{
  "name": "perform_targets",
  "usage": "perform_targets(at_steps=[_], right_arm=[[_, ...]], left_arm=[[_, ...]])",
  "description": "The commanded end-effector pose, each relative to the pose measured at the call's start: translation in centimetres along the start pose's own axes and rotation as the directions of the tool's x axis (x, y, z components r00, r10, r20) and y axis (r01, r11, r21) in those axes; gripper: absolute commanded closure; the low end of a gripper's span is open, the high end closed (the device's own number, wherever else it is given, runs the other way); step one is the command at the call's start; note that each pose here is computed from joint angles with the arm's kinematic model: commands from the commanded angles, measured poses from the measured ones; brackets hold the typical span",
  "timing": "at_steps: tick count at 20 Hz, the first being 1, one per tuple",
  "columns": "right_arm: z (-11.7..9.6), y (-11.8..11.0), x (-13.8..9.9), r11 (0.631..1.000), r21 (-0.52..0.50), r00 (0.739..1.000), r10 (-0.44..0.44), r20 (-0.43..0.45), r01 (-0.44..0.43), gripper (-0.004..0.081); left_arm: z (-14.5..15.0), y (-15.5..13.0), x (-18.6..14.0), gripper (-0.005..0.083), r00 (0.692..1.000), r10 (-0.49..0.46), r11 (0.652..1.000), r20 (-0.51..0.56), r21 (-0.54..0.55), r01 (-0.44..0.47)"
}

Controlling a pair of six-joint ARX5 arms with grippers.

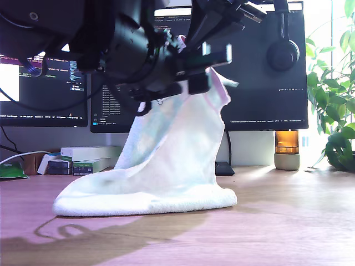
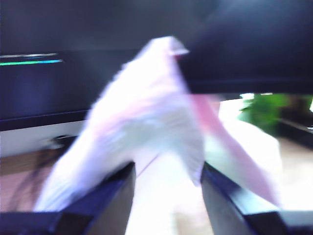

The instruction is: Fold the tea towel to a neat square and place it to the right

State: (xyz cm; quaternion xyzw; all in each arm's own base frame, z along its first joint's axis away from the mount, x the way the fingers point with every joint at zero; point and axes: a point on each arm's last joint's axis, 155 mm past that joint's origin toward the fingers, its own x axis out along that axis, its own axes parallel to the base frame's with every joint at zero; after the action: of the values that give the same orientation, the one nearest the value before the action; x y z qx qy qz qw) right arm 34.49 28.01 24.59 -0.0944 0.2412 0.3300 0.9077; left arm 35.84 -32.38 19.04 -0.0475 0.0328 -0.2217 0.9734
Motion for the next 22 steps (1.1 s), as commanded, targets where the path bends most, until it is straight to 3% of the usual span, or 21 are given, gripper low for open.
perform_targets(at_steps=[1, 4, 8, 13, 16, 22], right_arm=[[0.1, 0.2, -0.1, 1.0, -0.001, 1.0, 0.003, 0.002, -0.003, 0.0783], [0.1, 0.1, -0.1, 1.0, -0.001, 1.0, 0.002, 0.002, -0.002, 0.0783], [0.2, 0.1, -0.1, 1.0, -0.002, 1.0, 0.001, 0.006, -0.001, 0.0783], [0.5, 0.1, -0.1, 1.0, -0.002, 1.0, 0.001, 0.016, -0.001, 0.0783], [0.4, 0.1, -0.1, 1.0, -0.002, 1.0, 0.001, 0.015, -0.001, 0.0783], [0.4, 0.1, -0.1, 1.0, -0.002, 1.0, 0.001, 0.011, -0.001, 0.0783]], left_arm=[[-0.4, 0.2, 0.3, 0.0496, 1.0, 0.008, 1.0, -0.002, 0.007, -0.008], [-0.5, -0.5, 0.3, 0.0566, 1.0, -0.03, 0.999, -0.006, 0.009, 0.03], [-0.5, -3.7, 0.0, 0.0575, 0.979, -0.201, 0.979, -0.014, -0.02, 0.201], [-0.6, -3.2, 0.1, 0.058, 0.982, -0.19, 0.981, -0.018, -0.036, 0.19], [-0.5, -2.4, 0.4, 0.0705, 0.985, -0.173, 0.984, -0.017, -0.042, 0.173], [-0.8, -2.6, 0.4, 0.0751, 0.981, -0.193, 0.981, -0.029, -0.032, 0.192]])
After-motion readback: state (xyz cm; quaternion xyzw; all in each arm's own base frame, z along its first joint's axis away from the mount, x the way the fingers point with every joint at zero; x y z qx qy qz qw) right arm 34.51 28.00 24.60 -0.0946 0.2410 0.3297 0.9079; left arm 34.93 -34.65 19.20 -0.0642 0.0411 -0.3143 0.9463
